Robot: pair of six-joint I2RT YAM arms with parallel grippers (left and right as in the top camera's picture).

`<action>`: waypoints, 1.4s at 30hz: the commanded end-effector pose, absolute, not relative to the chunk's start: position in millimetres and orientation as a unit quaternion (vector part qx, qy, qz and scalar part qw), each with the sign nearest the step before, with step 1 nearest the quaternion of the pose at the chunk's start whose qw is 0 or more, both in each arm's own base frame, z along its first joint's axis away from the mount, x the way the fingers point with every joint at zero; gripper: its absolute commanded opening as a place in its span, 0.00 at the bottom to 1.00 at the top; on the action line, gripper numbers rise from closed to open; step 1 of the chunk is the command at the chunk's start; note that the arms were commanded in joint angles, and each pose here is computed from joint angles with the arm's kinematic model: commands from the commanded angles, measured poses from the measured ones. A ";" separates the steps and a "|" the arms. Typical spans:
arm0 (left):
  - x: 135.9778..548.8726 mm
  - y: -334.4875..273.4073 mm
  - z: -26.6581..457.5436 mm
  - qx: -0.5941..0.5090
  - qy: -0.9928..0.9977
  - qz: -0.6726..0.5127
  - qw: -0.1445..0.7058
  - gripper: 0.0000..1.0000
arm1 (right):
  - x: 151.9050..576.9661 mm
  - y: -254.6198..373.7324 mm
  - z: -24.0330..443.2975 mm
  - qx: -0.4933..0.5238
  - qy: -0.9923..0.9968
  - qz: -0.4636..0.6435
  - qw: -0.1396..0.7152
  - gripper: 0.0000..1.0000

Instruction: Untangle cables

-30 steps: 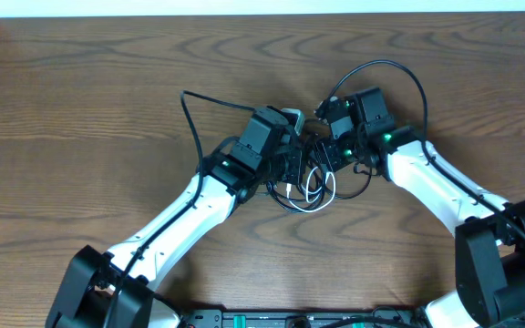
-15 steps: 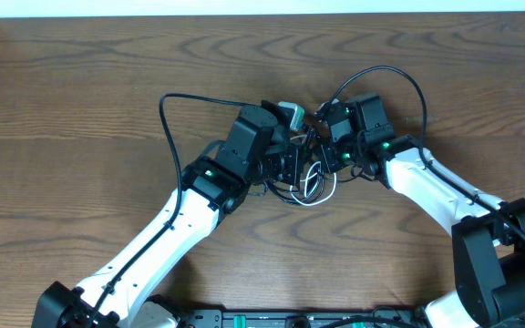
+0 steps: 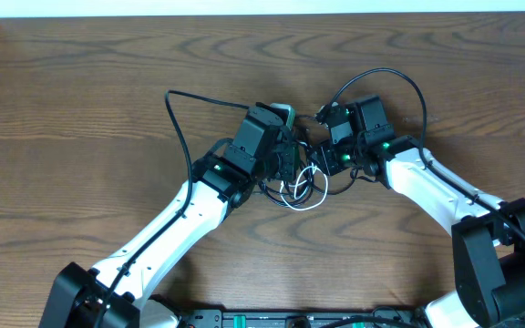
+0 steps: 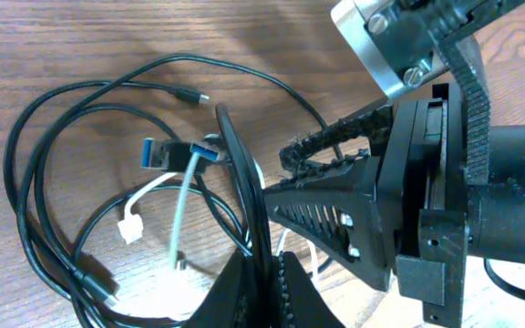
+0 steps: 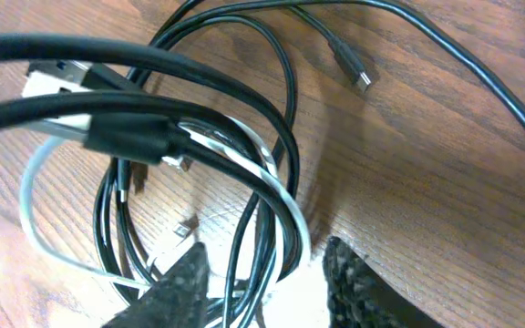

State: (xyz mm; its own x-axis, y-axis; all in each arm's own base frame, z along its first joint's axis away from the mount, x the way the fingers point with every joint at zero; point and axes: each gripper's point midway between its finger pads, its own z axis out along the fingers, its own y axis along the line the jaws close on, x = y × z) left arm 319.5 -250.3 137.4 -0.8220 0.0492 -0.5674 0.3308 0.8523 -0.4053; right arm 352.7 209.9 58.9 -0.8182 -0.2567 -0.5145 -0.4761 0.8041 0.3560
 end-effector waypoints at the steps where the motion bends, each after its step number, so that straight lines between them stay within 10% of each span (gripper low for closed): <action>1: 316.0 -257.8 143.2 0.109 0.915 -0.278 0.272 0.08 | 350.9 213.3 64.6 -0.201 0.919 0.250 0.230 0.40; 14: 297.0 -269.9 194.3 0.140 0.878 -0.351 0.294 0.06 | 367.8 205.0 66.9 -0.192 0.920 0.215 0.265 0.31; 19: 295.6 -267.8 204.2 0.140 0.873 -0.353 0.306 0.08 | 368.6 205.6 67.7 -0.190 0.920 0.217 0.267 0.01; 28: 312.9 -247.4 150.7 0.101 0.918 -0.261 0.282 0.08 | 360.4 200.8 85.2 -0.179 0.919 0.232 0.263 0.01; 42: 302.8 -266.6 161.2 0.127 0.901 -0.319 0.265 0.08 | 361.3 200.9 102.4 -0.182 0.912 0.235 0.283 0.38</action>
